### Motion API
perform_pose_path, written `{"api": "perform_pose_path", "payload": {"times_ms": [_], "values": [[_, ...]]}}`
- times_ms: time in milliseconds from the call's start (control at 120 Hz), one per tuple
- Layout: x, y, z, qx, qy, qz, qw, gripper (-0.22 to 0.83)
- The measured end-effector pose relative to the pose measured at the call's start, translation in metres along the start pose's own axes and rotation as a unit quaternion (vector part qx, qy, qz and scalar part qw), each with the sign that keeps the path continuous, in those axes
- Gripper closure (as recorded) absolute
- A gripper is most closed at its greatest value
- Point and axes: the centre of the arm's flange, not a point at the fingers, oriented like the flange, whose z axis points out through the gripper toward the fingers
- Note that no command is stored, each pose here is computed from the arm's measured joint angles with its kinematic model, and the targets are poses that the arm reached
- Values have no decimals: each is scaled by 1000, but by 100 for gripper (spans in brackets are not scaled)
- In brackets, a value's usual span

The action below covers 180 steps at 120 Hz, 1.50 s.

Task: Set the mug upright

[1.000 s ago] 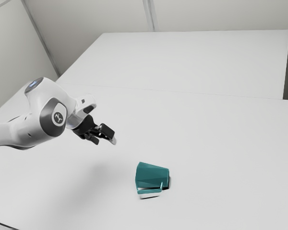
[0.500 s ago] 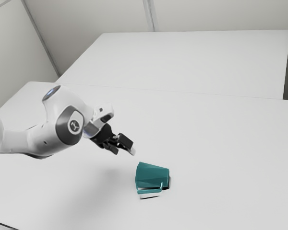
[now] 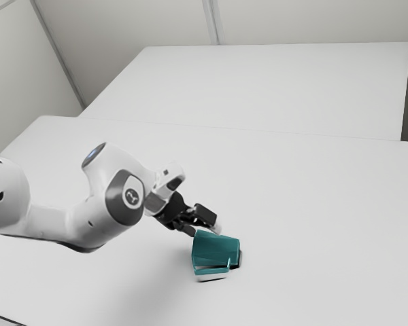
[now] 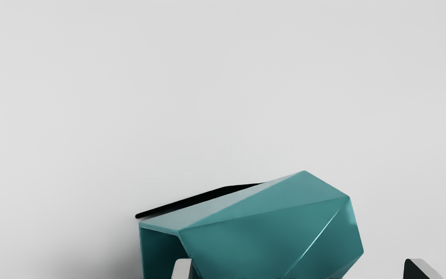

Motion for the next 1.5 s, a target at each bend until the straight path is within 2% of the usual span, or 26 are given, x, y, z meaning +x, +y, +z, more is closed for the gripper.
{"api": "perform_pose_path", "payload": {"times_ms": [158, 483, 592, 733, 858, 1033, 1267, 1500], "values": [[-6, -5, 16, 6, -4, -18, 1000, 2], [-9, 26, 25, 8, 12, 14, 1000, 5], [-7, 36, 24, 6, 20, 25, 999, 13], [-2, 50, 21, 1, 31, 36, 999, 34], [4, 62, 16, -5, 40, 45, 998, 46], [8, 77, 14, -10, 49, 58, 997, 55], [2, 78, 23, -8, 42, 49, 998, 71], [4, 83, 18, -10, 51, 43, 998, 76]]}}
